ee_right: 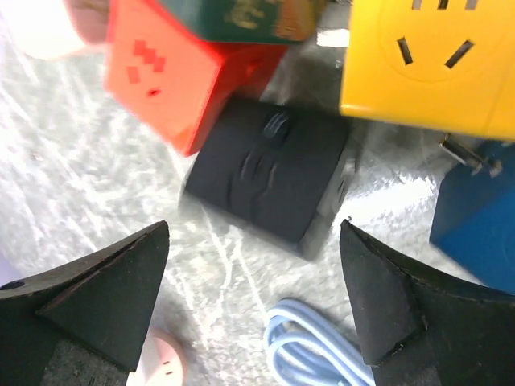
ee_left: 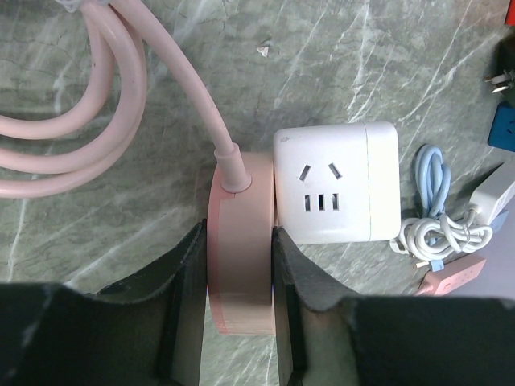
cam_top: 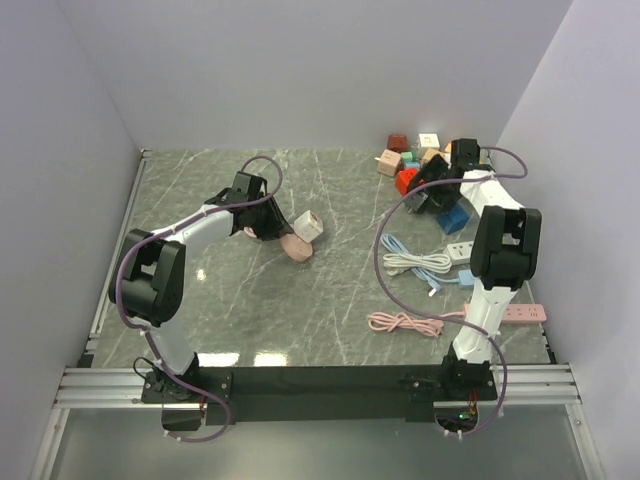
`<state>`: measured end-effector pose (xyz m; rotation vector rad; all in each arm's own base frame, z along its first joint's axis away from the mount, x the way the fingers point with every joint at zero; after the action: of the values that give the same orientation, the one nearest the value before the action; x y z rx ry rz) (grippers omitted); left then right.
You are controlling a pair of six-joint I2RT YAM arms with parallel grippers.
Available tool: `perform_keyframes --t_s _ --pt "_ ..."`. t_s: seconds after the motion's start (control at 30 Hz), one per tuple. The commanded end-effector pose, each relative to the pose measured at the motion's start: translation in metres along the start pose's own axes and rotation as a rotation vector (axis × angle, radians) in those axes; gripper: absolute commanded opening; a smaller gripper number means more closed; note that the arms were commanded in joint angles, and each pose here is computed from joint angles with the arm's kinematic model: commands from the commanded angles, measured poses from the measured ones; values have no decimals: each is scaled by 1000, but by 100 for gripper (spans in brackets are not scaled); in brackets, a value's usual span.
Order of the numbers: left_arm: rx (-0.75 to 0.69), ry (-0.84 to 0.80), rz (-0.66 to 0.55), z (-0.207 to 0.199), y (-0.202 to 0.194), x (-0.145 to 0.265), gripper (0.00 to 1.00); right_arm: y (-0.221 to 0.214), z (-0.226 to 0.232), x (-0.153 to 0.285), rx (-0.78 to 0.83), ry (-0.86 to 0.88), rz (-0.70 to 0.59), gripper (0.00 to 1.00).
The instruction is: Pull the plug off the socket
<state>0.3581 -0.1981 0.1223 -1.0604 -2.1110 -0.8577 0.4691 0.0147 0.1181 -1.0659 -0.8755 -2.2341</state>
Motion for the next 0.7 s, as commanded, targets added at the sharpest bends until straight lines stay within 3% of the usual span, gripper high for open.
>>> perform_keyframes --t_s 0.0,0.13,0.23,0.43,0.67 --pt "-40 -50 -11 -10 2 12 1 29 32 55 16 69 -152 93" --pt "-34 -57 4 -9 -1 8 1 8 38 93 90 73 -154 95" --pt "-34 -66 4 -10 -2 7 1 -37 48 105 187 118 -97 95" --pt "-68 -79 -17 -19 -1 10 1 -141 88 81 270 354 210 96" --pt "-121 -71 -19 -24 -6 12 1 -184 146 73 411 475 257 100"
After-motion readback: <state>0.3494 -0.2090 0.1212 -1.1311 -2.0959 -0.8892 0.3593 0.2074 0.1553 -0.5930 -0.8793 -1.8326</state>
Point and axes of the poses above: each gripper's point midway between its finger pads, its own x axis back along the fingers, its own z axis along the line the jaws close on, y = z × x, the point moved 5 cm from there along x, back along the fingers, and after that the axes turned 4 degrees about x, right-handed, at the moved point
